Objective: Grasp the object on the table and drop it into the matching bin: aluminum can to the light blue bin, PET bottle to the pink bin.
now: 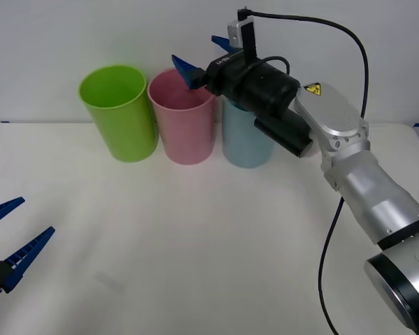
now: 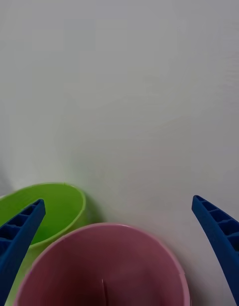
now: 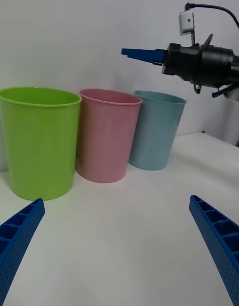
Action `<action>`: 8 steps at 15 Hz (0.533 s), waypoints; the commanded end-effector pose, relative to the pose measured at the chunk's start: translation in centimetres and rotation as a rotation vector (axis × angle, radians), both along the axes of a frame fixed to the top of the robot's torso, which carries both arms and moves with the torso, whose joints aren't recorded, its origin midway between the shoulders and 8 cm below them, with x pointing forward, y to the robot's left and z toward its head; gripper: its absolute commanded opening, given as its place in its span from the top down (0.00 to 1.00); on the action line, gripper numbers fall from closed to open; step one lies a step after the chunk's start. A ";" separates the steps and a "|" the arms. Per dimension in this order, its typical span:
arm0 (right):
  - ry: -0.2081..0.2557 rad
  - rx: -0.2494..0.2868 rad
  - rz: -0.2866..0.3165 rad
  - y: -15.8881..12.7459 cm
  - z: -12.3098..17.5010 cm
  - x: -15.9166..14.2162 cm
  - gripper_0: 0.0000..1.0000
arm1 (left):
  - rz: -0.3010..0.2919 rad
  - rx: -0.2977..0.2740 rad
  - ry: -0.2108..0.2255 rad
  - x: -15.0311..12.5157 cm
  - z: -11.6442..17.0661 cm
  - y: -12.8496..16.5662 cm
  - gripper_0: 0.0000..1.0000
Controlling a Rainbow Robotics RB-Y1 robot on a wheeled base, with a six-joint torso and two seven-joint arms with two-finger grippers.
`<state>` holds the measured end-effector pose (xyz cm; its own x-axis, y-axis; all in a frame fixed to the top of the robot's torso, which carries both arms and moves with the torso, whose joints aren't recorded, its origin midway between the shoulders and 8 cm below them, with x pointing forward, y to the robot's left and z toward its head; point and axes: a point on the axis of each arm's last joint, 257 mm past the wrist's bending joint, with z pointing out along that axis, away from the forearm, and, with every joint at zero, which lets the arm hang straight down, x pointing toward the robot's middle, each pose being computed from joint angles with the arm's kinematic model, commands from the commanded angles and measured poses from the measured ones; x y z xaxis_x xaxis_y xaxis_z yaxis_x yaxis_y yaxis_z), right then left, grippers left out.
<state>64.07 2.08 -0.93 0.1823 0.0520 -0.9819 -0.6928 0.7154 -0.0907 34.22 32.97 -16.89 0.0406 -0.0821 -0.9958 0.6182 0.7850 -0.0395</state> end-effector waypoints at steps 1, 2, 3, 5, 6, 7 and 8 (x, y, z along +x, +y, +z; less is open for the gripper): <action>-0.028 -0.013 0.012 -2.0 -0.7 -2.3 0.00 | 0.000 0.000 0.000 0.0 0.0 0.0 0.00; -0.037 -0.019 0.020 -3.0 -1.2 -3.5 0.00 | 0.000 0.000 0.000 0.0 0.0 0.0 0.00; -0.038 -0.018 0.028 -3.7 -1.5 -4.5 0.00 | 0.000 0.000 0.000 0.0 0.0 0.0 0.00; -0.035 -0.031 0.043 -5.5 -2.8 -6.8 0.00 | 0.000 0.000 0.000 0.0 0.0 0.0 0.00; -0.032 -0.035 0.048 -6.3 -3.5 -7.9 0.00 | 0.000 0.000 0.000 0.0 0.0 0.0 0.00; -0.027 -0.039 0.049 -7.1 -4.2 -9.0 0.00 | 0.000 0.000 0.000 0.0 0.0 0.0 0.00; -0.019 -0.044 0.054 -8.0 -5.1 -10.7 0.00 | 0.000 0.000 0.000 0.0 0.0 0.0 0.00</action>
